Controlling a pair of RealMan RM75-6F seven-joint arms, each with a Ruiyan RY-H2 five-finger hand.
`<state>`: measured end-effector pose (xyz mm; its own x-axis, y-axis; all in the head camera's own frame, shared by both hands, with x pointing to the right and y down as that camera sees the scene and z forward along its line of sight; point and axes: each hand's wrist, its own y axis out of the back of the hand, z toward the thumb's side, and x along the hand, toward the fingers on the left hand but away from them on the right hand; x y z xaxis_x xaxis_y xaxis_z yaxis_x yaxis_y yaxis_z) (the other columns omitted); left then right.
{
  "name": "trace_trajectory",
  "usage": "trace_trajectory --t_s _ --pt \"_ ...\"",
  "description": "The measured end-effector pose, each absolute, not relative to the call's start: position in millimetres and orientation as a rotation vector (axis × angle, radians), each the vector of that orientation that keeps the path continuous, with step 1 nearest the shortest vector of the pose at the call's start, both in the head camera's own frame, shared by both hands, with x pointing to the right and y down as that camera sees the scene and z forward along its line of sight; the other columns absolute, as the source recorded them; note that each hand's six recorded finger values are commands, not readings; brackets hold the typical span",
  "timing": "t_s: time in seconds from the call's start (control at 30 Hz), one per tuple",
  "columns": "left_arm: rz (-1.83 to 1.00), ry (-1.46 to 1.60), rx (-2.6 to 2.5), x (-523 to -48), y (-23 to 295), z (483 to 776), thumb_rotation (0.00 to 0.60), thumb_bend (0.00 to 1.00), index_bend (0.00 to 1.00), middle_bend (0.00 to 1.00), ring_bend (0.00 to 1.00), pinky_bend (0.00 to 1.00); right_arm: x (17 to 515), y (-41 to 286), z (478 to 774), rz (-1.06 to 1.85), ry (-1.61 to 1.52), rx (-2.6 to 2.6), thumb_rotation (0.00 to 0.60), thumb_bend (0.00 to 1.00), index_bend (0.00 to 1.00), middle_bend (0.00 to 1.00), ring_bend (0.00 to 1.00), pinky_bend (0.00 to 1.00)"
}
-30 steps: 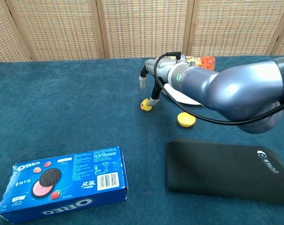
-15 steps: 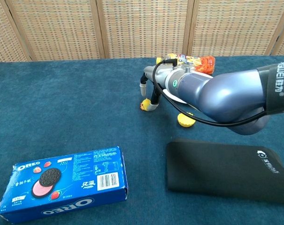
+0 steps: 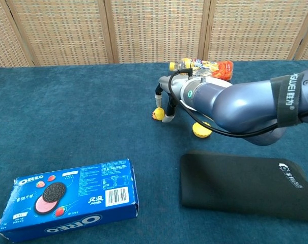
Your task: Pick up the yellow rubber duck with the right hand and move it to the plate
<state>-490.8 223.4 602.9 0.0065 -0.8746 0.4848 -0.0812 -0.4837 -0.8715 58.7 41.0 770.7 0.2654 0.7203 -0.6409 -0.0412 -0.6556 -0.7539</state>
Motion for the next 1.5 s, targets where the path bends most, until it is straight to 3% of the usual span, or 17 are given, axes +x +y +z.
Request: trace_trajectory --t_s 0.7,1.13,1.5 --pt "-1.552 0.987 -1.641 -490 224 605 0.6 0.13 0.0 0.0 0.0 0.0 49 44 769 1.435 -0.607 -1.875 0.6 0.24 0.49 0.09 0.0 0.0" --pt "-1.556 0.994 -1.616 -494 224 602 0.6 0.13 0.0 0.0 0.0 0.0 47 34 734 1.356 -0.663 -1.855 0.6 0.24 0.5 0.09 0.0 0.0" --pt "-1.539 0.996 -1.611 -492 226 598 0.6 0.13 0.0 0.0 0.0 0.0 83 51 706 1.362 -0.69 -1.838 0.6 0.24 0.5 0.09 0.0 0.0"
